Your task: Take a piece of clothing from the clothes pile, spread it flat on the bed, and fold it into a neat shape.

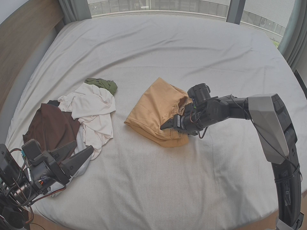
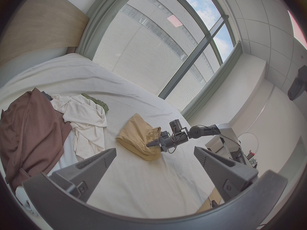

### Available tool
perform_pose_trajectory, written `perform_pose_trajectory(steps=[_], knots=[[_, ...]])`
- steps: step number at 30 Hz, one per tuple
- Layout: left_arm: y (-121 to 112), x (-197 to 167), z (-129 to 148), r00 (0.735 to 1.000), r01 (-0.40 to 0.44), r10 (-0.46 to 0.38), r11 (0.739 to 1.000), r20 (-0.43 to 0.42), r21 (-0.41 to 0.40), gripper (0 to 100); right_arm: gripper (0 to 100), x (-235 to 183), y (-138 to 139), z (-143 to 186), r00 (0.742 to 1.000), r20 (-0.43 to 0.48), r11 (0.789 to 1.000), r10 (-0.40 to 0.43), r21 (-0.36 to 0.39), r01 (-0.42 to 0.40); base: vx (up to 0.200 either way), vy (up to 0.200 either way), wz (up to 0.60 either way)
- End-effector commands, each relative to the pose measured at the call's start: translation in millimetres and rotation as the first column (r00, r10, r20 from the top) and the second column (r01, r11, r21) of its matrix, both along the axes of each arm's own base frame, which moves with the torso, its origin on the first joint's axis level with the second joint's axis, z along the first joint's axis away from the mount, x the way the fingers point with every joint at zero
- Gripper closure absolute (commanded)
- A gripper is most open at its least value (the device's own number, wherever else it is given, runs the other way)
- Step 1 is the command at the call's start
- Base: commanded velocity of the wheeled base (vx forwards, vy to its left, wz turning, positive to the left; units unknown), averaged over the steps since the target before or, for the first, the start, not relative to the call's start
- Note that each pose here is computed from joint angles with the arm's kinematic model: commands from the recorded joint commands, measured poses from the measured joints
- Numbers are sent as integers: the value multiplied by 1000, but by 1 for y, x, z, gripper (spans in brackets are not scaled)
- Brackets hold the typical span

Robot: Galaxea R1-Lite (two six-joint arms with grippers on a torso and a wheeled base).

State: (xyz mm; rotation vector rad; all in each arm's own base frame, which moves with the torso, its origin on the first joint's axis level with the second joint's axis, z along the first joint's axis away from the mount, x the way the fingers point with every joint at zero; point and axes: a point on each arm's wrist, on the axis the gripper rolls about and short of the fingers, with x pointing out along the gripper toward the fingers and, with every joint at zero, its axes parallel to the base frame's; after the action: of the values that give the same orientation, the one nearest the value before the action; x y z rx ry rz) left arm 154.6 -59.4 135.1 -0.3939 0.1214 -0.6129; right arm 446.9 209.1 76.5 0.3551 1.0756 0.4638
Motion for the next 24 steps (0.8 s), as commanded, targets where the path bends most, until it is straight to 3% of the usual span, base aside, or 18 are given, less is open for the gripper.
perform_pose_trajectory(steps=[1, 2, 5, 8, 15, 24], knots=[[0, -3, -3, 1000, 4, -4, 1000, -15, 4, 0, 0, -10, -4, -1, 996, -86, 998, -2, -55, -3, 0, 0, 0], [0, -3, -3, 1000, 4, -4, 1000, -14, 4, 0, 0, -18, -11, 1, 989, -150, 993, -9, -120, -9, 0, 0, 0], [0, -3, -3, 1000, 4, -4, 1000, -14, 1, 0, 0, -29, -19, 26, 991, -130, 981, -24, -194, -2, 0, 0, 0], [-1, -2, -3, 1000, 8, -8, 1000, -14, 1, 0, 0, -31, -23, 35, 992, -121, 980, -35, -200, 11, 0, 0, 0], [-2, -2, -2, 1000, 17, -18, 1000, -12, -3, 0, 0, -54, -30, 101, 1000, 8, 988, -14, -151, 15, 0, 0, 0], [-14, -9, -3, 995, 96, -96, 995, -17, 2, 0, 0, -114, -56, 163, 998, -57, 974, 23, -222, -35, 0, 0, 0]])
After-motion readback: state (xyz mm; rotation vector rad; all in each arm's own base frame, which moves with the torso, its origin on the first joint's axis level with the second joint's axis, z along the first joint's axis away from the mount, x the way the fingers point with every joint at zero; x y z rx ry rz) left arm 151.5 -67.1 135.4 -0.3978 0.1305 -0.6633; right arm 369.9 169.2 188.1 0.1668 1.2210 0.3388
